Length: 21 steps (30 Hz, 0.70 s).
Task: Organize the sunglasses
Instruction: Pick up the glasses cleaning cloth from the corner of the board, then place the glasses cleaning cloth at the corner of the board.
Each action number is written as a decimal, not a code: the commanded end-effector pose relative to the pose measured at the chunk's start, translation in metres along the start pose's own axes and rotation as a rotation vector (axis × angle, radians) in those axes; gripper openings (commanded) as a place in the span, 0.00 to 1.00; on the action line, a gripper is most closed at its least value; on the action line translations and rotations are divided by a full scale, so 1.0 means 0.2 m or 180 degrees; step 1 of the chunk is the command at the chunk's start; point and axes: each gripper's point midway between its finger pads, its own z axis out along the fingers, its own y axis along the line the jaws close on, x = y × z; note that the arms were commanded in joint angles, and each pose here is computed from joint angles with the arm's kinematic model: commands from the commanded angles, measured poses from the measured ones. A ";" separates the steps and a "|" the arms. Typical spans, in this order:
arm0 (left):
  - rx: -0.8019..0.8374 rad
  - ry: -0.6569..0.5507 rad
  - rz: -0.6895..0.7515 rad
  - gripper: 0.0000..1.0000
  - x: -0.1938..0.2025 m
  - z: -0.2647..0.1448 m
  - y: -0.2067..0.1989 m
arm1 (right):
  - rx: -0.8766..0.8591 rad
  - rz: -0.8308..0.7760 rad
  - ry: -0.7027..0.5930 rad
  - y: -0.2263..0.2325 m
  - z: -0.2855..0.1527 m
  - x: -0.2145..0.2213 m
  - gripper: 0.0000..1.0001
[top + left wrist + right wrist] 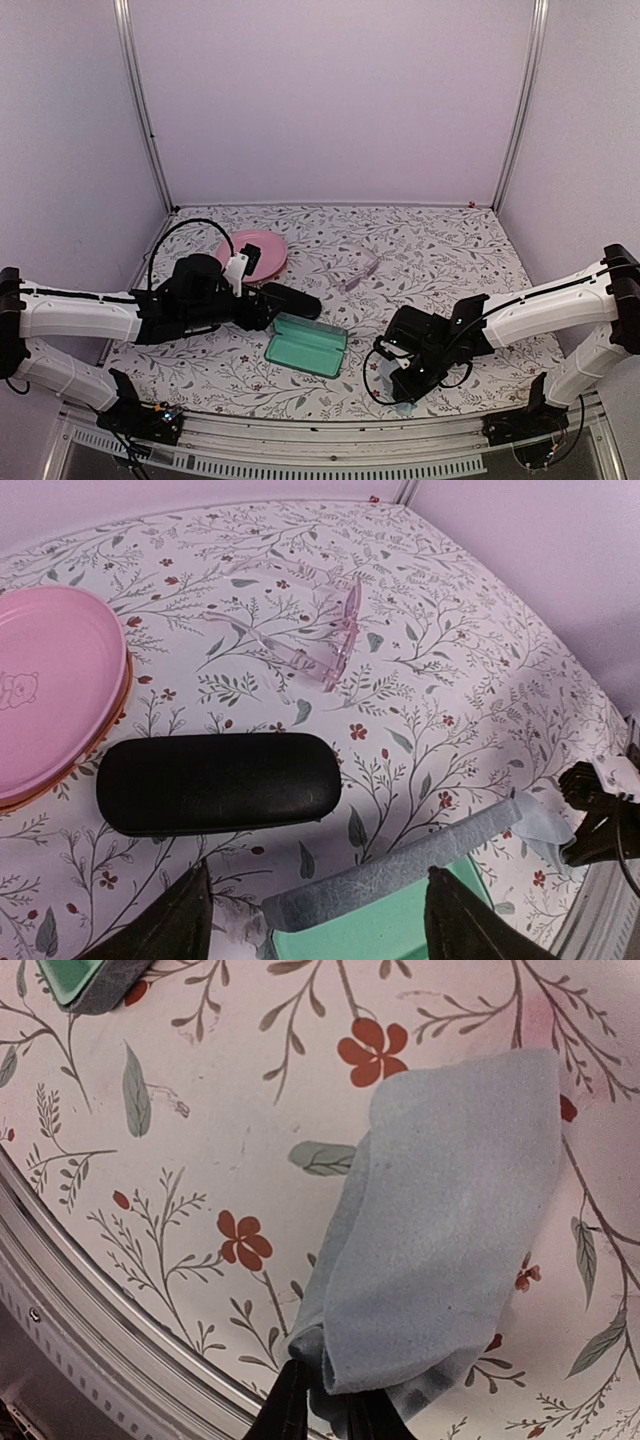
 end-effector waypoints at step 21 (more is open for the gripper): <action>0.0011 -0.0026 0.0099 0.74 -0.01 -0.01 -0.03 | -0.0305 -0.0077 -0.0401 0.11 -0.21 -0.11 0.02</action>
